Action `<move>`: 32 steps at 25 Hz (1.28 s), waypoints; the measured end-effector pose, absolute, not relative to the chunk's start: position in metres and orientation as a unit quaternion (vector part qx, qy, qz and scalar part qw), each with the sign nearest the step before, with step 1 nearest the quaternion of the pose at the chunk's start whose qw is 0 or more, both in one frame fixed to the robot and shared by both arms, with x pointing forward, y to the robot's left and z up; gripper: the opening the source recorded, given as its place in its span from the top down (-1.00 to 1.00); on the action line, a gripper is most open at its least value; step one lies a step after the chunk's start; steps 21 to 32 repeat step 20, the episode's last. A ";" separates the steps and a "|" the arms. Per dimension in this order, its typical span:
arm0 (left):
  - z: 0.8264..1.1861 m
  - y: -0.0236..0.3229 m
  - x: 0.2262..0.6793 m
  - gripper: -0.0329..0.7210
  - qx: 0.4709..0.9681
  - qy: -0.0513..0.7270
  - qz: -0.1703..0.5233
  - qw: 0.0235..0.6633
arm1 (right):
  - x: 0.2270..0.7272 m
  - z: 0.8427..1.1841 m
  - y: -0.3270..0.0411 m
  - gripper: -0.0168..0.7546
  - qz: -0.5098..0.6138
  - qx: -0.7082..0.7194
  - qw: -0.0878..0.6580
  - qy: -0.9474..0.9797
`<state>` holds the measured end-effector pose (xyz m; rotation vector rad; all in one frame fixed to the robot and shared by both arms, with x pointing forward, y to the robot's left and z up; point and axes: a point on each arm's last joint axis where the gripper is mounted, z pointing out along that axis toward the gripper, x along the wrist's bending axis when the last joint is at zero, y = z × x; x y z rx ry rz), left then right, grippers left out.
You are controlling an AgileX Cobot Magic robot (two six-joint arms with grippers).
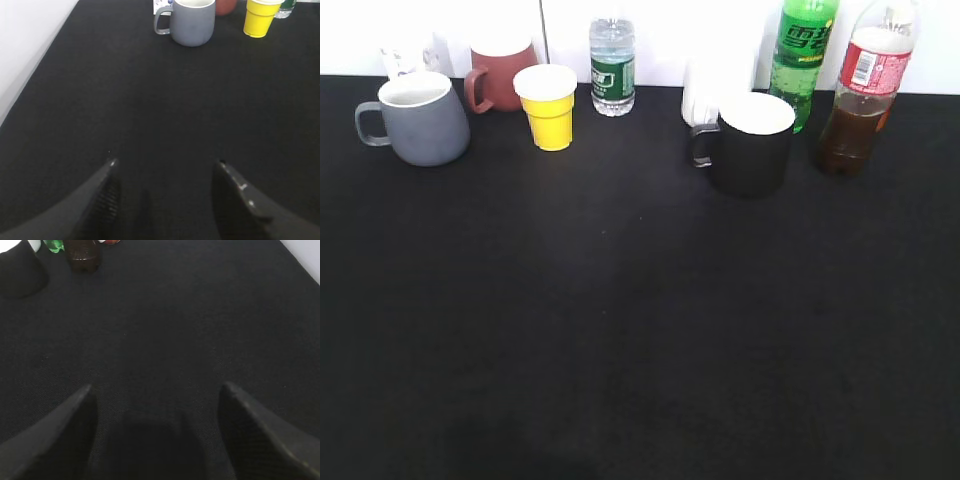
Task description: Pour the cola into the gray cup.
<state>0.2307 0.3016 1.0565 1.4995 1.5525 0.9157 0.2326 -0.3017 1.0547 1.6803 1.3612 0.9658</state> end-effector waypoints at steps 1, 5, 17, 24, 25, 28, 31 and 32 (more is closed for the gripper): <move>1.056 0.302 0.231 -0.26 0.589 0.610 0.360 0.388 | 0.233 1.055 -0.302 -0.52 0.378 0.657 0.377 0.532; 1.056 0.302 0.231 -0.10 0.589 0.610 0.360 0.388 | 0.233 1.055 -0.302 -0.52 0.378 0.657 0.377 0.532; 1.056 0.302 0.231 0.29 0.589 0.610 0.360 0.388 | 0.233 1.055 -0.302 -0.52 0.378 0.657 0.377 0.532; 1.056 0.302 0.231 0.29 0.589 0.610 0.360 0.388 | 0.233 1.055 -0.302 -0.52 0.378 0.657 0.377 0.532; 1.056 0.302 0.231 0.29 0.589 0.610 0.360 0.388 | 0.233 1.055 -0.302 -0.52 0.378 0.657 0.377 0.532; 1.056 0.302 0.231 0.29 0.589 0.610 0.360 0.388 | 0.233 1.055 -0.302 -0.52 0.378 0.657 0.377 0.532; 1.056 0.302 0.231 0.29 0.589 0.610 0.360 0.388 | 0.233 1.055 -0.302 -0.52 0.378 0.657 0.377 0.532; 1.056 0.302 0.231 0.29 0.589 0.610 0.360 0.388 | 0.233 1.055 -0.302 -0.52 0.378 0.657 0.377 0.532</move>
